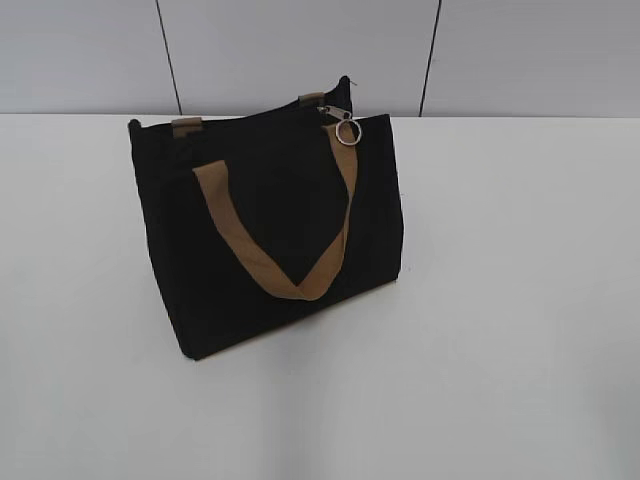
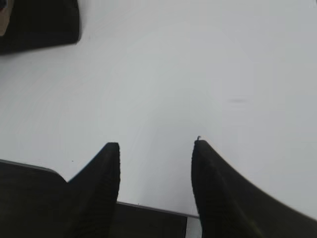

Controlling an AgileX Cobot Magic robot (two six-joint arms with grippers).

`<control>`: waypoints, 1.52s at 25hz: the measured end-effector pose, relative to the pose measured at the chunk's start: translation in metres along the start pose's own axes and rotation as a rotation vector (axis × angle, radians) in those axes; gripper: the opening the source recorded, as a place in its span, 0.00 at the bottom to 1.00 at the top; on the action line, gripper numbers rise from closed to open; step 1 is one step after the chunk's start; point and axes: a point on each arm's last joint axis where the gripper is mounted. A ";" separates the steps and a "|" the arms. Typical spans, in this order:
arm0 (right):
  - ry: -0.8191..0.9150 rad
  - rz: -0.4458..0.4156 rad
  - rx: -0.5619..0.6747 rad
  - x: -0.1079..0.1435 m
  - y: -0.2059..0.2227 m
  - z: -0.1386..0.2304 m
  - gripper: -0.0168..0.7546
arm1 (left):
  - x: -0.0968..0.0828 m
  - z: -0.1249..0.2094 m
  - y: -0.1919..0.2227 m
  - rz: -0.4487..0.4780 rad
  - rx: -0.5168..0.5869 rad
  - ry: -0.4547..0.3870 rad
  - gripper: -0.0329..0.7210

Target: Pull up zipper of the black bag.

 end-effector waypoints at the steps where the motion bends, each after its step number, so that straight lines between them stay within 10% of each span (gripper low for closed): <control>1: -0.003 0.001 -0.018 0.000 -0.002 0.001 0.49 | 0.000 0.000 0.000 0.000 0.000 0.000 0.66; 38: 0.040 -0.052 -0.056 0.001 -0.009 0.006 0.49 | 0.000 0.000 0.000 0.019 -0.006 0.004 0.66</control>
Point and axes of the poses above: a point on each arm's last joint axis where the gripper is mounted, y pointing out along that axis toward the gripper, x along the wrist's bending axis when the last joint is at zero, z = x × y, and after that the axes turned 10 degrees about y, right-handed
